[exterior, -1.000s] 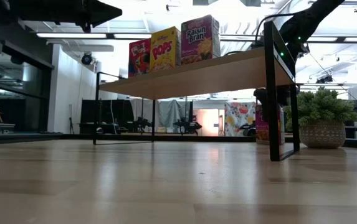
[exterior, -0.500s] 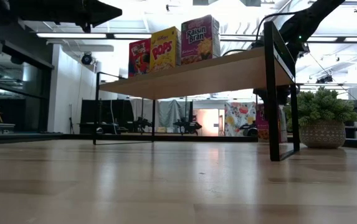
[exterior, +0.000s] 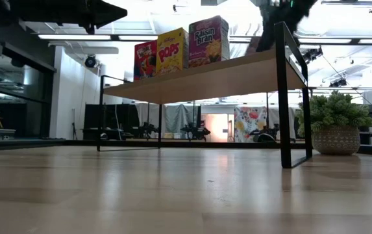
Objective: Stack cereal on shelf
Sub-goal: Put the purple cereal box on the shelf
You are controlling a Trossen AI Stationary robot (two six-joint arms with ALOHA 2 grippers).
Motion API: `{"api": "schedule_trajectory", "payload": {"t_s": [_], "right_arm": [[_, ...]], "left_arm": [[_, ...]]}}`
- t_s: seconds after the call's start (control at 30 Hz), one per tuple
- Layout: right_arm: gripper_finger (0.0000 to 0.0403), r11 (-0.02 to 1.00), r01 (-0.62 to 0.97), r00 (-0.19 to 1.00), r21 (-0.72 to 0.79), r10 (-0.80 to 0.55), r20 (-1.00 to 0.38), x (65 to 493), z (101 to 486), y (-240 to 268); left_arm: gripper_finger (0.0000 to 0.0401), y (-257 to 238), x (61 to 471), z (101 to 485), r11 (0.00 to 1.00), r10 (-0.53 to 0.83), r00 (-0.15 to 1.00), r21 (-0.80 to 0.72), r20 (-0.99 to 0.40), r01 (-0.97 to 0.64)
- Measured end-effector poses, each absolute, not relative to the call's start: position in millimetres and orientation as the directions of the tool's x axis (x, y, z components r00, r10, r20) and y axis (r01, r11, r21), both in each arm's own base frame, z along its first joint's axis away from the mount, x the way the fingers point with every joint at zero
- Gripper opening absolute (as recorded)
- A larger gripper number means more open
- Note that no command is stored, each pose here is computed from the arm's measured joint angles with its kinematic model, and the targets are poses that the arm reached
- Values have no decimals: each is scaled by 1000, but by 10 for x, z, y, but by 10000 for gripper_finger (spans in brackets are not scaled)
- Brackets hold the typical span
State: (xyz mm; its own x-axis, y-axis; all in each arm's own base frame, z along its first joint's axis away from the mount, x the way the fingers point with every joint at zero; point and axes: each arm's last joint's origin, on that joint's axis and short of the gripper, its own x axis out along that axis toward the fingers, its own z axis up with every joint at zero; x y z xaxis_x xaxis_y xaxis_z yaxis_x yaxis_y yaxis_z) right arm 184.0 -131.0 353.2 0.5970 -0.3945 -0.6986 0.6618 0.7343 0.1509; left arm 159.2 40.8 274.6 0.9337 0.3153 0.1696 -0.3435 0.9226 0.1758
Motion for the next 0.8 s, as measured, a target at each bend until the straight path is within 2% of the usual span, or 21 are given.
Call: {"api": "schedule_trajectory", "payload": {"t_s": [0.17, 0.27, 0.5, 0.8], "right_arm": [[137, 726, 675, 559, 129, -389, -732, 1985, 3893, -862], [137, 704, 697, 524, 135, -372, -766, 2114, 3968, -650], [138, 748, 647, 514, 148, -285, -809, 2518, 3882, -342], [138, 768, 635, 442, 85, -271, -855, 2778, 3671, -309]], "left_arm": [[0, 408, 1592, 2746, 923, 315, 934, 176, 170, -343], [0, 408, 1592, 2746, 923, 315, 934, 176, 170, -343], [0, 407, 1592, 2745, 923, 315, 934, 176, 169, -343], [0, 408, 1592, 2745, 923, 315, 934, 176, 169, -343]]}}
